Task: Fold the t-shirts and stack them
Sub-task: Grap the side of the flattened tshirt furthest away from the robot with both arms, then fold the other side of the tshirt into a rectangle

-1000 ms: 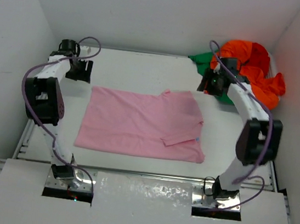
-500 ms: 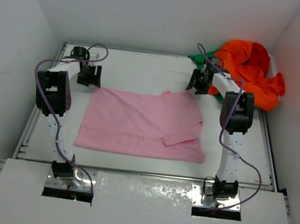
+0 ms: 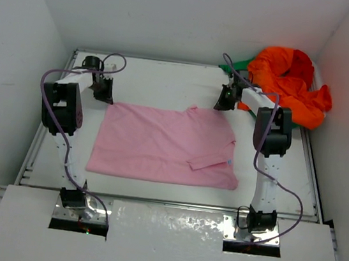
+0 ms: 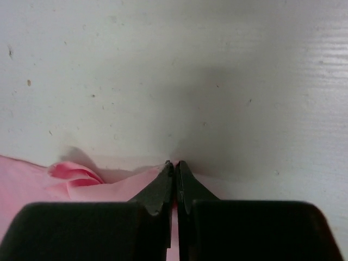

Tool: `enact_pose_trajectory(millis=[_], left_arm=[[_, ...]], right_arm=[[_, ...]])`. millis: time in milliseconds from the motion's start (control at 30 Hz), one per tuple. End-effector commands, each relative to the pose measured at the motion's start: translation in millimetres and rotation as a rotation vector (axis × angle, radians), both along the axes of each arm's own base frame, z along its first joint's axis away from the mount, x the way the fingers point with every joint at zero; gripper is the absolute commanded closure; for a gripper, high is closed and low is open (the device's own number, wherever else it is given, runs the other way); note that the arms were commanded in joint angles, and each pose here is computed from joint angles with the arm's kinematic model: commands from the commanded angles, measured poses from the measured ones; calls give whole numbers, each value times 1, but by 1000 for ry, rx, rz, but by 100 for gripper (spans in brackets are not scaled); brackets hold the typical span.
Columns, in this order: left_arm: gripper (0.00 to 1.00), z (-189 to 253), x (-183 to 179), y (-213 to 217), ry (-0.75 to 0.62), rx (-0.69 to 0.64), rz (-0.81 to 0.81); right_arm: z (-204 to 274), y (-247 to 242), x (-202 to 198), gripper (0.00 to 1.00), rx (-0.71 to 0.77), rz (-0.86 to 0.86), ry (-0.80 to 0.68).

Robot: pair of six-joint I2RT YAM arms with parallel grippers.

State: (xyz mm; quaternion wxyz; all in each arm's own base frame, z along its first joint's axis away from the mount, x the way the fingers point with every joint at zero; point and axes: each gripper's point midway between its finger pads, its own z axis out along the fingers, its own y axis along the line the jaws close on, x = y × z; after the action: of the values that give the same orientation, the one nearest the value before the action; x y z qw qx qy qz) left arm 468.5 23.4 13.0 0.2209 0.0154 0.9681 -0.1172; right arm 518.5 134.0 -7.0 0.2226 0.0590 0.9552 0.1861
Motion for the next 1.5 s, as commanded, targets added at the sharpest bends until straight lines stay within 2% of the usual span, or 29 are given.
enact_pose_trajectory(millis=[0,133,167,200,267,300,333,500,733,833,1067,1300,1467], left_arm=[[100,17,-7,-5,-15,-9,-56],[100,43,-7,-2,-90,31,-103],[100,57,-7,-2,-124,43,-112],[100,64,-6,-1,-151,53,-121],[100,79,-12,2,-189,85,-138],[100,81,-14,3,-194,98,-142],[100,77,-23,3,-183,105,-162],[100,83,-57,-1,-200,134,-228],[100,36,-141,-1,-35,175,-315],[100,25,-158,1,-2,191,-316],[100,19,-149,9,4,232,-308],[100,34,-136,8,-34,231,-312],[100,47,-147,10,-35,250,-316]], right_arm=[[6,0,-18,100,-18,15,42],[51,-2,-12,100,-17,32,-69],[53,-3,-17,100,-18,36,-77],[80,-3,-18,100,-13,40,-136],[81,-4,-34,100,-4,47,-150],[106,-4,-39,100,9,52,-205],[91,-6,-59,100,6,53,-169],[93,-17,-110,100,-7,40,-190],[49,-31,-205,100,0,-24,-75],[41,-33,-224,100,11,-51,-70],[38,-33,-220,100,4,-55,-79],[54,-38,-213,100,-40,-37,-114],[58,-41,-224,100,-70,-15,-111]])
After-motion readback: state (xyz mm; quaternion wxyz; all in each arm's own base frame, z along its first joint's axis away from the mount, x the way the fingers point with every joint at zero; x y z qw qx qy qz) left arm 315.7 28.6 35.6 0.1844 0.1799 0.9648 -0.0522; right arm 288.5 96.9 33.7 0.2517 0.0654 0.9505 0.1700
